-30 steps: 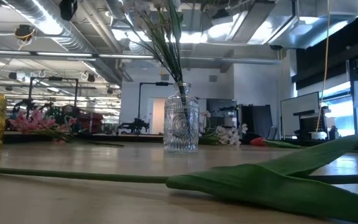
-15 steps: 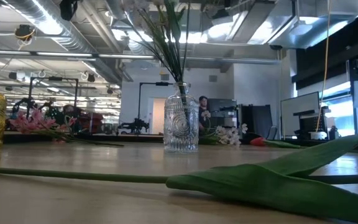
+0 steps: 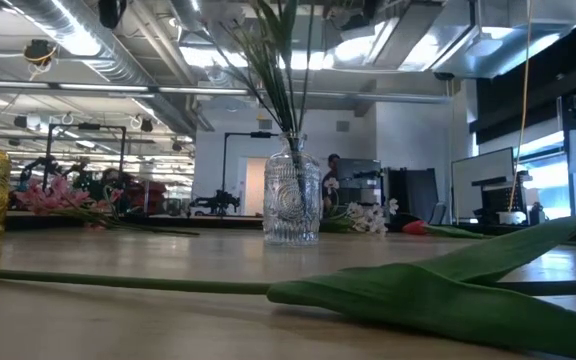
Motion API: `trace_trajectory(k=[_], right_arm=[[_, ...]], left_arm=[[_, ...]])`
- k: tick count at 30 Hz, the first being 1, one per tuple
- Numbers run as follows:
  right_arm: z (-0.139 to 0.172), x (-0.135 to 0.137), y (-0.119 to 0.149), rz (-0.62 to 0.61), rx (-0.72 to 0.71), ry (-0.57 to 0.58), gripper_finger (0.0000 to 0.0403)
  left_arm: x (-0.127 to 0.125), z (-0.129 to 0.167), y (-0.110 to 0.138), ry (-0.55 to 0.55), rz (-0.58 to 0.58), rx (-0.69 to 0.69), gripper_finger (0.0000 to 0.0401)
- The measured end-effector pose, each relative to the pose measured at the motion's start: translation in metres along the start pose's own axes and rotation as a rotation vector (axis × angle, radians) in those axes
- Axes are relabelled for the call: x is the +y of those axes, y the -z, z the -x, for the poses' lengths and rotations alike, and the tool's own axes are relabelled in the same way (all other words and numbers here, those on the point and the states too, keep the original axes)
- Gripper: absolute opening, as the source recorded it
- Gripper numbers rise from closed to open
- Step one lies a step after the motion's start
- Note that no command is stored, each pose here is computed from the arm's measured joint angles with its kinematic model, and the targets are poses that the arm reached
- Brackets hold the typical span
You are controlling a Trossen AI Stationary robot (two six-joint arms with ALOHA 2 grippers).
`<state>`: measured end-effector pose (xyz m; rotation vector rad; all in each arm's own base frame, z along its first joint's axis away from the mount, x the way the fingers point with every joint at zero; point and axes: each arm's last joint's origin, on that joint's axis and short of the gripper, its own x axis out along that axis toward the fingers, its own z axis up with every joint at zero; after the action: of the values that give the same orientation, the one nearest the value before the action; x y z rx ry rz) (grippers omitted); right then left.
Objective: Sort flowers into vase by color
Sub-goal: Put the white tulip into the transparent vase, then put the white flower into the transparent vase
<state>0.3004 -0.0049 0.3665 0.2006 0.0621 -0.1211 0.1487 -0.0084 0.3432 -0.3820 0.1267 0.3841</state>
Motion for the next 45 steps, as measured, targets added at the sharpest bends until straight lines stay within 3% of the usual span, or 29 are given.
trace_trajectory(k=[8, 15, 18, 21, 27, 32, 36, 39, 42, 45], right_arm=[[-0.010, -0.003, 0.015, 0.012, 0.089, 0.042, 0.0012], [-0.031, -0.003, 0.040, 0.015, 0.188, -0.005, 0.0014], [-0.033, -0.005, 0.047, 0.003, 0.239, -0.004, 0.0035], [-0.030, -0.005, 0.048, -0.023, 0.333, 0.014, 0.0085], [-0.016, 0.000, 0.017, -0.014, 0.508, 0.054, 0.0197], [0.007, 0.006, -0.028, 0.052, 0.584, 0.071, 0.0257], [0.030, 0.008, -0.062, 0.126, 0.605, 0.139, 0.0281], [0.045, -0.002, -0.079, 0.161, 0.617, 0.269, 0.0286], [0.051, -0.028, -0.080, 0.153, 0.668, 0.428, 0.0287], [0.045, -0.065, -0.067, 0.135, 0.741, 0.495, 0.0287]], left_arm=[[-0.006, 0.010, -0.023, 0.041, -0.086, -0.060, 0.0002], [-0.009, 0.024, -0.047, 0.049, -0.105, -0.086, 0.0002], [-0.009, 0.029, -0.052, 0.044, -0.137, -0.061, 0.0002], [-0.008, 0.036, -0.057, 0.051, -0.151, -0.027, 0.0002], [-0.004, 0.045, -0.061, 0.029, -0.163, 0.034, 0.0002], [-0.004, 0.047, -0.062, 0.026, -0.161, 0.042, 0.0002], [-0.003, 0.047, -0.063, -0.005, -0.162, 0.029, 0.0002], [-0.002, 0.047, -0.063, -0.028, -0.162, 0.020, 0.0002], [-0.003, 0.046, -0.063, -0.030, -0.163, 0.022, 0.0002], [-0.003, 0.044, -0.062, -0.032, -0.132, 0.027, 0.0002]])
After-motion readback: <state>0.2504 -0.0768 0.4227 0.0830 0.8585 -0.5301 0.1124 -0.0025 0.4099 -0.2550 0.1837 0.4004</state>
